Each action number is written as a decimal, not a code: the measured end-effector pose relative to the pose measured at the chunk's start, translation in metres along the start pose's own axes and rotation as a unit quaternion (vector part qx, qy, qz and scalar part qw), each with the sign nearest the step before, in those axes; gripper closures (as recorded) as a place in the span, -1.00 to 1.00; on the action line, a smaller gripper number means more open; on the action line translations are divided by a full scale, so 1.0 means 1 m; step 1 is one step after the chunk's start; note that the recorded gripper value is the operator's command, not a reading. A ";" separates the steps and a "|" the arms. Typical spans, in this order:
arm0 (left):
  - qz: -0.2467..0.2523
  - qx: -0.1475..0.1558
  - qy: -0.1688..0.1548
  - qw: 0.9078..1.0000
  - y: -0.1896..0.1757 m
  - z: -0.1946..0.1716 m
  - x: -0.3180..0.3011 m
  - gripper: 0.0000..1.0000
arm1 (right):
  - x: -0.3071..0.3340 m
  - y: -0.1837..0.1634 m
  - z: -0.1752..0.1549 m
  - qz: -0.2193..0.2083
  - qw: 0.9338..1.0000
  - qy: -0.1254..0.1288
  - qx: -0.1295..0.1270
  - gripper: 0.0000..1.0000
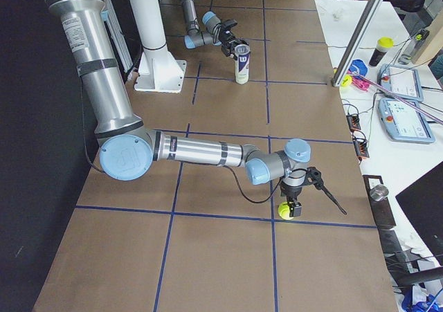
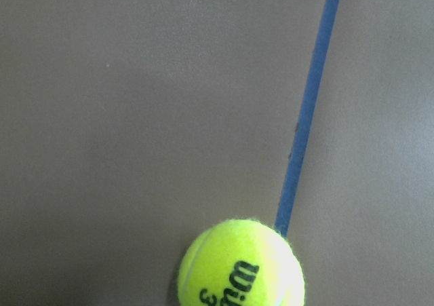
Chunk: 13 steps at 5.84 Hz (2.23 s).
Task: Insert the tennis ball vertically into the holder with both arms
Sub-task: 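Move the right gripper to the second yellow ball and grasp it, then bring the second ball over the can and drop it inside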
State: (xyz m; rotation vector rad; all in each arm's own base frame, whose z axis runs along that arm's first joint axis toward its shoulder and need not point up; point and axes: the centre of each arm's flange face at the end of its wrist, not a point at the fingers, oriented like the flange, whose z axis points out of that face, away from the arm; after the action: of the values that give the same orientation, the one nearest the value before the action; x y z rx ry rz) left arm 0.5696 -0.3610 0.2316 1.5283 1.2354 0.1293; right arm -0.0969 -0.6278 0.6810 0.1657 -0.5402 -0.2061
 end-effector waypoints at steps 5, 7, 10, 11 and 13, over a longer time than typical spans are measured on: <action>-0.001 0.000 0.001 1.000 0.001 0.000 0.002 -0.91 | -0.014 0.000 0.022 -0.026 0.999 0.045 -0.005 0.21; -0.001 0.000 0.001 1.000 0.001 0.000 0.002 -0.91 | -0.013 0.000 0.022 -0.024 0.998 0.053 -0.003 0.97; -0.001 0.000 0.001 1.000 0.000 0.000 0.002 -0.91 | -0.044 -0.015 -0.033 -0.039 0.997 0.037 0.054 0.99; -0.001 0.000 0.001 1.000 0.000 0.000 0.002 -0.91 | -0.078 -0.018 -0.079 -0.025 0.995 -0.002 0.094 0.98; -0.001 -0.003 0.002 1.000 0.003 -0.001 0.004 -0.91 | -0.209 -0.012 -0.182 0.066 0.976 -0.160 0.129 0.97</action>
State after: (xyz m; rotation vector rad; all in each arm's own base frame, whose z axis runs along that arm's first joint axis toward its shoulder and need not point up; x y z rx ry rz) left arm 0.5726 -0.3571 0.2320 1.5231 1.2394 0.1350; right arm -0.1786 -0.5717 0.4222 0.3513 -0.8970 -0.0303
